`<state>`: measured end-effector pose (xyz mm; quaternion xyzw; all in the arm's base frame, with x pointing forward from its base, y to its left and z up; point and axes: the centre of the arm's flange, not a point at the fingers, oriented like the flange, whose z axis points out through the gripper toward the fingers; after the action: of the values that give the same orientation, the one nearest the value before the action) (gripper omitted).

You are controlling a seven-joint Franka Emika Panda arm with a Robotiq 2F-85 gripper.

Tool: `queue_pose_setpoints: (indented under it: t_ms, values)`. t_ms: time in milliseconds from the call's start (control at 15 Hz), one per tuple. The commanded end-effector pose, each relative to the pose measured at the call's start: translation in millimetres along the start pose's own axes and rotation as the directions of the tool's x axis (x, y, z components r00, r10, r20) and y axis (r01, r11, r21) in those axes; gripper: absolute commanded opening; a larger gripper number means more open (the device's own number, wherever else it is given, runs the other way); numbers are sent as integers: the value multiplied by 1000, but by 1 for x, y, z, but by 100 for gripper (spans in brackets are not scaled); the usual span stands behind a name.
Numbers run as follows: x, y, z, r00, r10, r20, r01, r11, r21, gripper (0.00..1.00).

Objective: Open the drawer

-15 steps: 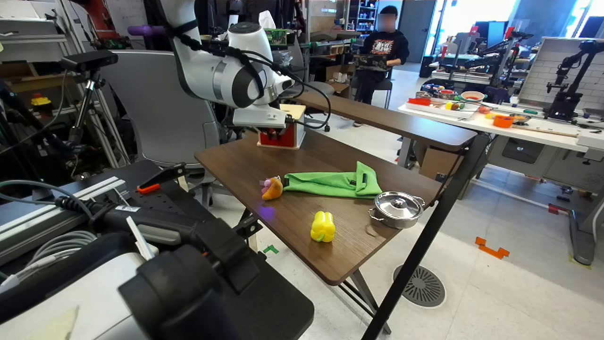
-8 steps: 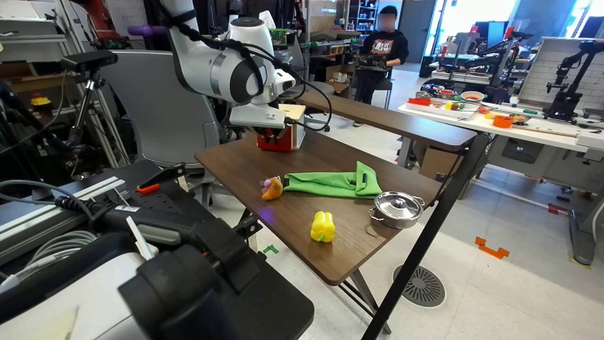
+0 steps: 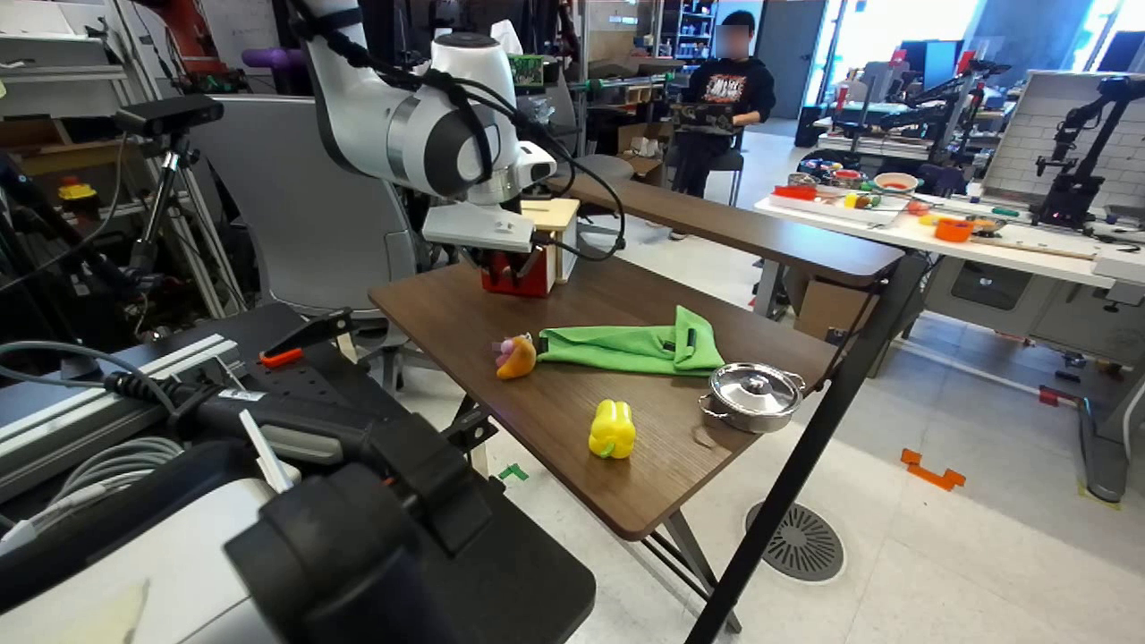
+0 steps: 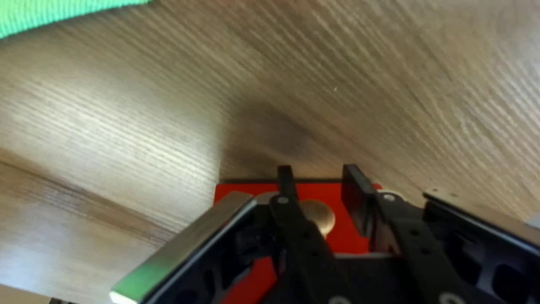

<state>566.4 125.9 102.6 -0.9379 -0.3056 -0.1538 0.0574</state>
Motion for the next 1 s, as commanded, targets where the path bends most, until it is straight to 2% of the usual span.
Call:
queue_pose_setpoints:
  t_ms: [0, 267, 333, 600, 733, 933]
  values:
    - [-18, -3, 3, 997, -2, 82, -3, 999, 54, 66]
    - [-28, -4, 10, 991, -2, 136, -10, 996, 85, 96]
    - [-28, -3, 11, 989, -3, 145, -10, 996, 89, 99]
    - [-26, -4, -5, 987, -18, 161, 6, 997, 76, 100]
    - [-15, -8, -27, 986, -32, 162, 29, 999, 18, 100]
    - [3, -19, -58, 987, -119, 108, 126, 990, -62, 100]
